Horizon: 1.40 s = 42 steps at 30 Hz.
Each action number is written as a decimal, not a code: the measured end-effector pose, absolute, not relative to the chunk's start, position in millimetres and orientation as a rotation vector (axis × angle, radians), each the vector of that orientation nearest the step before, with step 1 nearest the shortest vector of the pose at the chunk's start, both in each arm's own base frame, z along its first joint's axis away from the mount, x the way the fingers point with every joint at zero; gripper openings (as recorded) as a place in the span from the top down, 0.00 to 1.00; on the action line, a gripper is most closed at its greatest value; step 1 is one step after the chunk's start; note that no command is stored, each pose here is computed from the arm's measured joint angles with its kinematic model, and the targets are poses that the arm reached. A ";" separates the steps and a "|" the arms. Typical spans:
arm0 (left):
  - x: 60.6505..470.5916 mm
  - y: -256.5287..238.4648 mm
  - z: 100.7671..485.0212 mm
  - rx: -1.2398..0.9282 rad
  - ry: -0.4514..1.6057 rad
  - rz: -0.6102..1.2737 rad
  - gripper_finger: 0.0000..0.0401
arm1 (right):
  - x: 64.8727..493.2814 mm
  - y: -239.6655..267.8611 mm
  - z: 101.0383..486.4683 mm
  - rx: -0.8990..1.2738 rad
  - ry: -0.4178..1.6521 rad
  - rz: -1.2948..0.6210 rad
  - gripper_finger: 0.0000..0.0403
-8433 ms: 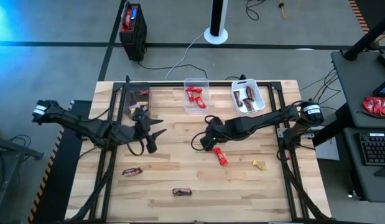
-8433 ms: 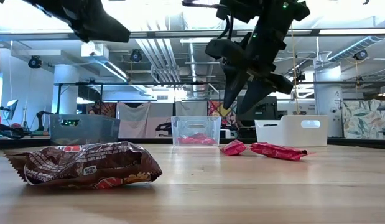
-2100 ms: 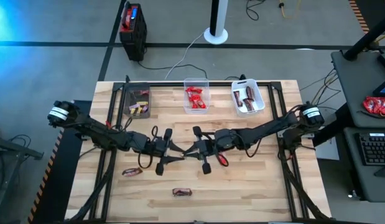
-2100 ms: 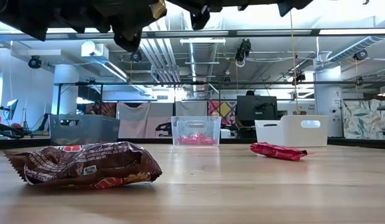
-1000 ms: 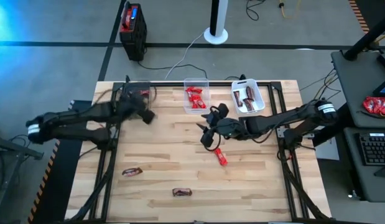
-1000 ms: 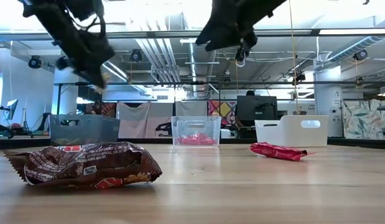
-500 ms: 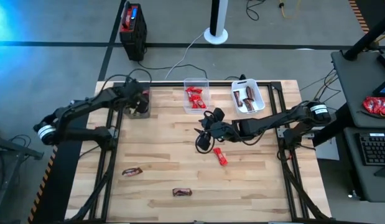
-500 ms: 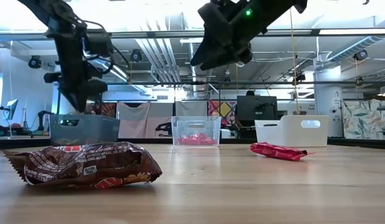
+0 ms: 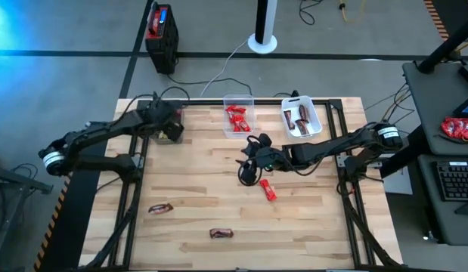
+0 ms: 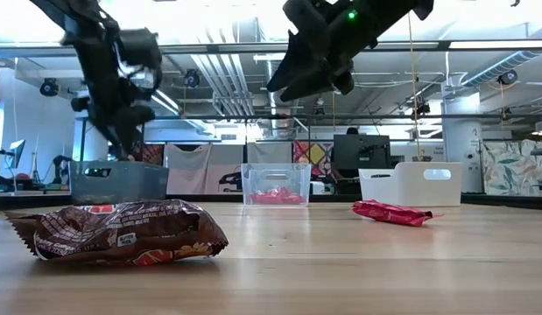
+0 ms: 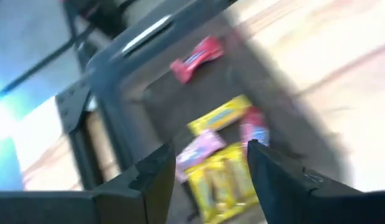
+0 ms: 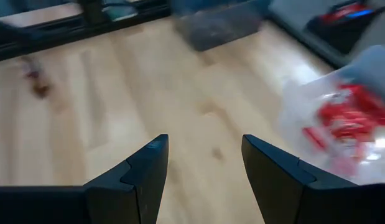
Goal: Sort candy by brand, put in halloween buckets
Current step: Put the brown chocolate bar into the white bin
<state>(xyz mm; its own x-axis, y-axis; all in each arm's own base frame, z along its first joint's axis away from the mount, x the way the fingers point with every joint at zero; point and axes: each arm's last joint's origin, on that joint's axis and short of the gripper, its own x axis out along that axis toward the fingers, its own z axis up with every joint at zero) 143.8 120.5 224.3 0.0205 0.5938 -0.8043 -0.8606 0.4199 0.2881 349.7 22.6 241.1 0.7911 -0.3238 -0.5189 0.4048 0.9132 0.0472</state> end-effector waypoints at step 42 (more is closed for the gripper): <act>177.1 -108.7 244.3 0.043 0.454 0.360 0.56 | 462.2 193.1 171.7 0.179 1.089 0.266 0.51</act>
